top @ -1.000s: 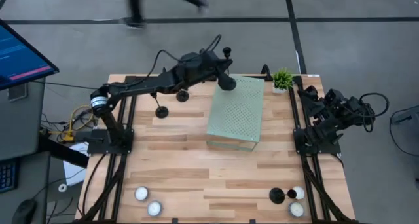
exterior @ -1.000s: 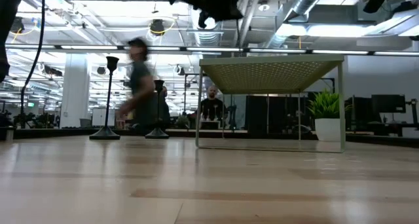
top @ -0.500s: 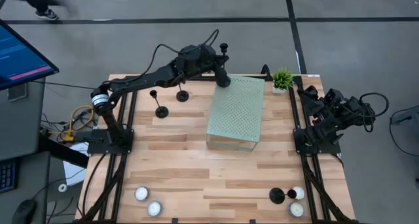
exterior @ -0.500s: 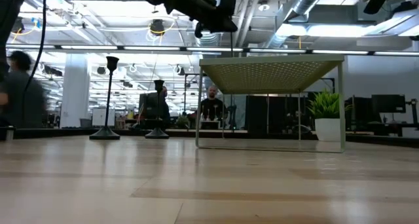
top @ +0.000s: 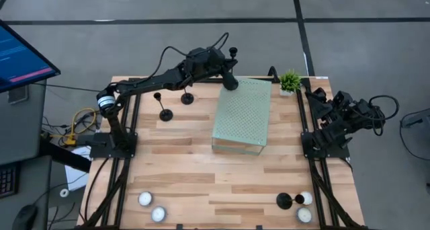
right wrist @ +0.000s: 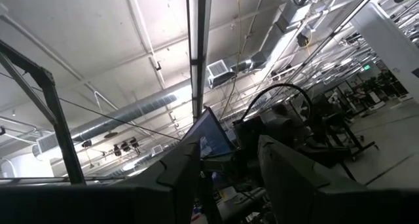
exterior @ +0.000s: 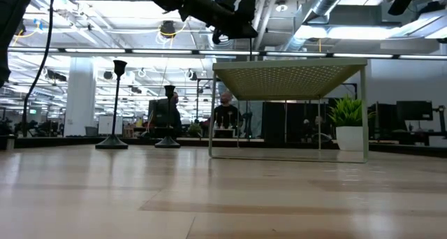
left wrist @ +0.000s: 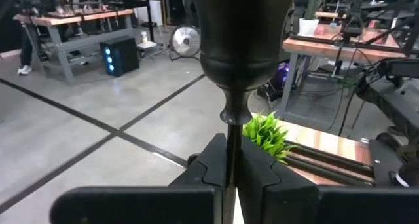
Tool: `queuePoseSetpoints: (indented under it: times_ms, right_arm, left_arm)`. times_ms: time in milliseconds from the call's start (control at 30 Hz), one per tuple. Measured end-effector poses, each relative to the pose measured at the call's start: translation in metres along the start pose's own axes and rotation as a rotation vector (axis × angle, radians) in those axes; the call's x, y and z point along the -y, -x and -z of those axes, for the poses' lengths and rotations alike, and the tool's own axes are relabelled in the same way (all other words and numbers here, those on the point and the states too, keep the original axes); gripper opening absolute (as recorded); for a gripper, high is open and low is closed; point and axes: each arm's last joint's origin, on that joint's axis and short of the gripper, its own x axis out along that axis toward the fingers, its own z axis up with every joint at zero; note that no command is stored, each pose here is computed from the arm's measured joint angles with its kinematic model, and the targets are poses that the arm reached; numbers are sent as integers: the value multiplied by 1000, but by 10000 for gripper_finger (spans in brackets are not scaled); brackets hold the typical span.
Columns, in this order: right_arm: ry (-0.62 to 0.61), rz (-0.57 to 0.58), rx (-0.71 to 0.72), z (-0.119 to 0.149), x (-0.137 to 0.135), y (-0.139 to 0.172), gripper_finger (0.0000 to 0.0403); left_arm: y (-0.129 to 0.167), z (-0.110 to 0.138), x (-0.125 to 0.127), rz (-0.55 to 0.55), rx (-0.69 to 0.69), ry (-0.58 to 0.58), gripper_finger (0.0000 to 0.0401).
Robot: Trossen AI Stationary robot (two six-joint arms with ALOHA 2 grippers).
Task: Pick & Place candle stick holders
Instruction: Put the black candle holder on the shelf
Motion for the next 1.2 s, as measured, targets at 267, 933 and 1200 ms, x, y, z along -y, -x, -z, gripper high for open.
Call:
queuePoseSetpoints:
  times_ms: [267, 933, 1200]
  right_arm:
    - [3, 0, 0, 0, 0, 0, 147]
    - [2, 5, 1, 0, 0, 0, 147]
    - [42, 59, 5, 0, 2, 0, 160]
  left_arm:
    - [-6, 7, 0, 16, -8, -31, 12]
    - [-9, 10, -1, 14, -6, -50, 18]
    - [-9, 11, -1, 13, -16, -68, 68]
